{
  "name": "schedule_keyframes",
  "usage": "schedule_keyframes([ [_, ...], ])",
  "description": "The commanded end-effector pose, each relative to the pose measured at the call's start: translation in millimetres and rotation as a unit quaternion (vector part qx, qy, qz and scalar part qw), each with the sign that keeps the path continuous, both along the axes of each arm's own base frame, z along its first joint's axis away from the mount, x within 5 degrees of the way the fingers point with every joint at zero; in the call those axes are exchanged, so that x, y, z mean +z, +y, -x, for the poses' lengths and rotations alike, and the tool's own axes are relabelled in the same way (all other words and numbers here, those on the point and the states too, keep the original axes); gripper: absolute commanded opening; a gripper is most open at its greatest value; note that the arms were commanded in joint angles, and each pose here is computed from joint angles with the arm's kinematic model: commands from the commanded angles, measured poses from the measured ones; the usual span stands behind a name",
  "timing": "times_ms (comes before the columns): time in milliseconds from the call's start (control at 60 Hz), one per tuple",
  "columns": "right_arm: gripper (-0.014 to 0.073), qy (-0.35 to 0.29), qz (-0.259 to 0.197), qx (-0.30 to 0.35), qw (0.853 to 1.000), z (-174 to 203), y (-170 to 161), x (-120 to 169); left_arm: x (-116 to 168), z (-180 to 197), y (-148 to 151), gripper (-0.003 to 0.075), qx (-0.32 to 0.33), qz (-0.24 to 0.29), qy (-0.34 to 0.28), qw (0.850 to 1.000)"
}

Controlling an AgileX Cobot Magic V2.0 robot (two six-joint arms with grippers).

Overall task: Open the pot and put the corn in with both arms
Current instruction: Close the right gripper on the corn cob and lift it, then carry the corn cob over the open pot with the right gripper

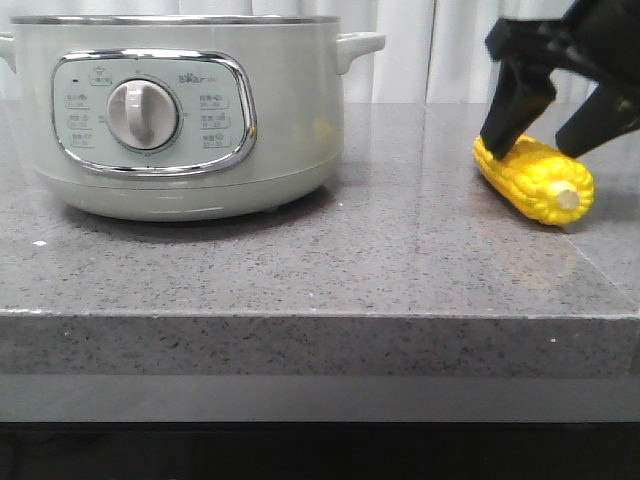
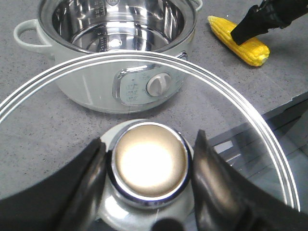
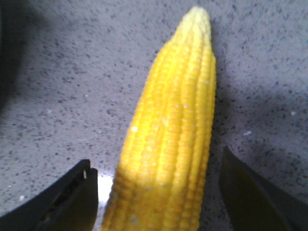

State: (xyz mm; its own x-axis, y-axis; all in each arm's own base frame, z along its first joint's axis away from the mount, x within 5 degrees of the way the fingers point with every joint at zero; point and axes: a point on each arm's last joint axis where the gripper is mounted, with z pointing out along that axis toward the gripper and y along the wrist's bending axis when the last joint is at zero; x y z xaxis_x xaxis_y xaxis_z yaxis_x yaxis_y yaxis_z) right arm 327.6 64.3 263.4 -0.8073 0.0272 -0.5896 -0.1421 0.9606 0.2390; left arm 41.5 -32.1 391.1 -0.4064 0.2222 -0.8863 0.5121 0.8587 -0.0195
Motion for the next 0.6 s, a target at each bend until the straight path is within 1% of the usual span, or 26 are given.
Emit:
schedule_keyframes([
  [0,0.0533,-0.046,-0.008,-0.005,0.999,-5.4,0.7,20.0,21.7,-1.6,-1.7,0.0209,0.003,0.052,-0.070,0.996],
  [67,0.0501,-0.046,-0.008,-0.006,0.999,-5.6,0.7,19.7,21.7,-1.6,-1.7,0.0209,0.003,0.052,-0.070,0.996],
  [266,0.0323,-0.049,-0.008,-0.006,0.999,-6.1,0.6,20.2,21.7,-1.6,-1.7,0.0209,0.003,0.052,-0.070,0.996],
  [366,0.0279,-0.059,-0.009,-0.006,0.998,-6.0,0.6,26.2,21.7,-1.6,-1.7,0.0209,0.003,0.052,-0.070,0.996],
  [450,0.0262,-0.079,-0.008,-0.002,0.997,-5.1,0.4,38.3,21.7,-1.6,-1.7,0.0209,0.003,0.052,-0.070,0.996],
  [583,0.0256,-0.147,-0.014,-0.002,0.989,-1.6,-0.1,78.0,21.7,-1.6,-1.7,0.0209,0.003,0.052,-0.070,0.996],
])
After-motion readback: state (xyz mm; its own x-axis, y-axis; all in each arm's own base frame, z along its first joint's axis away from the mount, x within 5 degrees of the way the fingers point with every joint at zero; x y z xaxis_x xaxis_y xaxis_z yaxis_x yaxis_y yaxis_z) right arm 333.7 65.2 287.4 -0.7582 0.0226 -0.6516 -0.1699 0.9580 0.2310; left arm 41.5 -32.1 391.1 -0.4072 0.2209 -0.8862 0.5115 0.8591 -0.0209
